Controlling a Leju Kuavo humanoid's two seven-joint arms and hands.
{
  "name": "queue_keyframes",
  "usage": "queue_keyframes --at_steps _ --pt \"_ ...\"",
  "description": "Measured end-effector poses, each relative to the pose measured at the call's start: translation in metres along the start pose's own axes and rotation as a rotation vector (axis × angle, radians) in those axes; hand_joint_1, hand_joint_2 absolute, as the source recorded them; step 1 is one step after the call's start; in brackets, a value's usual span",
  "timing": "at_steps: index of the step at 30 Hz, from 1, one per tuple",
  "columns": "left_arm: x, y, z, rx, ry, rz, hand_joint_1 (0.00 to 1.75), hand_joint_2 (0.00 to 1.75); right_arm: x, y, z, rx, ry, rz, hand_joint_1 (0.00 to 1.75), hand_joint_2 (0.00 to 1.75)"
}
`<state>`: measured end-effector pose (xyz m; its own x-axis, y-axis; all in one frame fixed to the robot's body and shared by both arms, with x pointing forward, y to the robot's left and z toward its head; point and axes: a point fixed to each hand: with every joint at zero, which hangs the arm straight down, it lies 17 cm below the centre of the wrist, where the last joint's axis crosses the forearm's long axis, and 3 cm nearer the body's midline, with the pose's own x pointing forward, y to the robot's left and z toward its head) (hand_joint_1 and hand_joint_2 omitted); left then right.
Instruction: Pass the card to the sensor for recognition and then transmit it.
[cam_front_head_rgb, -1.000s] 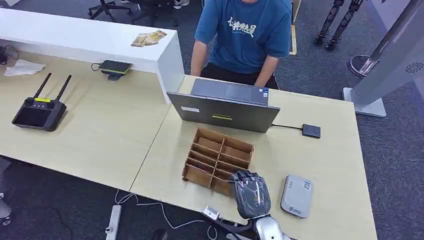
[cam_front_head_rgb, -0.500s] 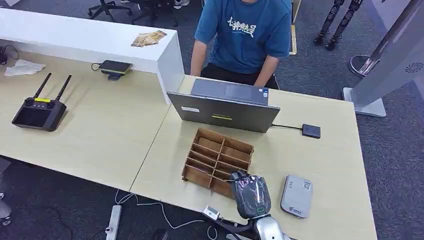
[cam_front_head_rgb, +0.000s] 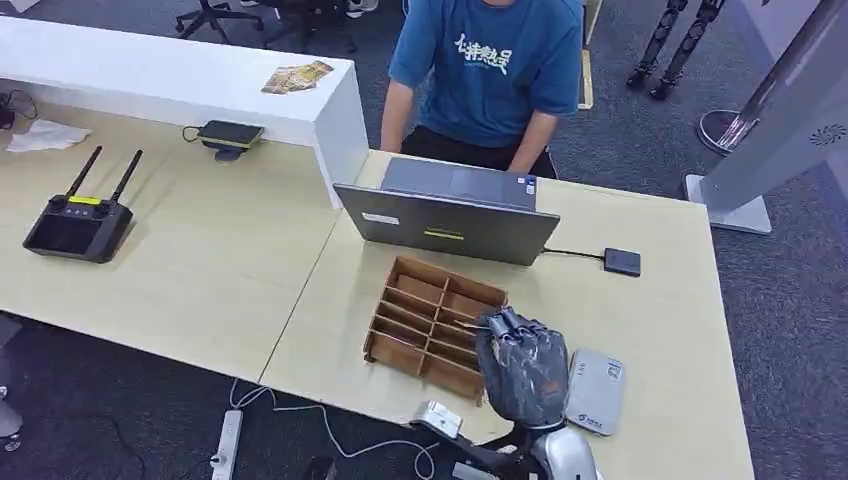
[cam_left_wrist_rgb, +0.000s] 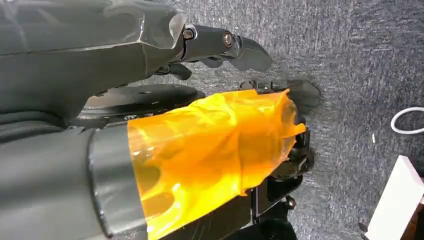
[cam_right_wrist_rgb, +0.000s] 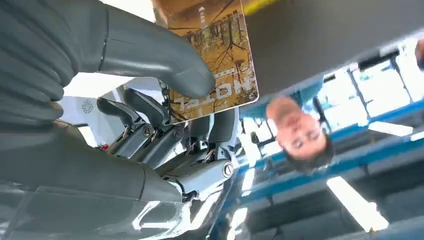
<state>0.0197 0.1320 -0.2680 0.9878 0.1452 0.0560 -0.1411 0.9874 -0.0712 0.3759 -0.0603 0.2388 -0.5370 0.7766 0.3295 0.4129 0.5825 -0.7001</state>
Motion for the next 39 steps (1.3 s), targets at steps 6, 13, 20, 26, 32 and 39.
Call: queue_keyframes --at_steps 6,13,20,26,32,39 --pt "0.000 0.000 0.000 0.001 0.000 -0.017 0.00 0.00 -0.019 -0.039 -0.029 -0.115 0.052 -0.013 1.75 1.75" --pt "-0.001 -0.001 0.000 -0.010 -0.001 -0.049 0.00 0.00 -0.045 -0.068 -0.068 -0.203 0.076 0.014 1.75 1.75" --pt "-0.002 -0.004 0.001 -0.030 0.005 -0.098 0.00 0.00 -0.078 -0.081 -0.123 -0.222 0.101 0.095 1.75 1.75" --pt "-0.002 -0.007 0.001 -0.044 0.011 -0.147 0.00 0.00 -0.099 -0.085 -0.170 -0.198 0.120 0.187 1.75 1.75" --pt "0.003 -0.009 0.001 -0.051 0.013 -0.189 0.00 0.00 -0.120 -0.086 -0.207 -0.164 0.154 0.284 1.75 1.75" --pt "0.004 -0.010 0.002 -0.053 0.016 -0.213 0.00 0.00 -0.149 -0.089 -0.231 -0.138 0.216 0.352 1.75 1.75"
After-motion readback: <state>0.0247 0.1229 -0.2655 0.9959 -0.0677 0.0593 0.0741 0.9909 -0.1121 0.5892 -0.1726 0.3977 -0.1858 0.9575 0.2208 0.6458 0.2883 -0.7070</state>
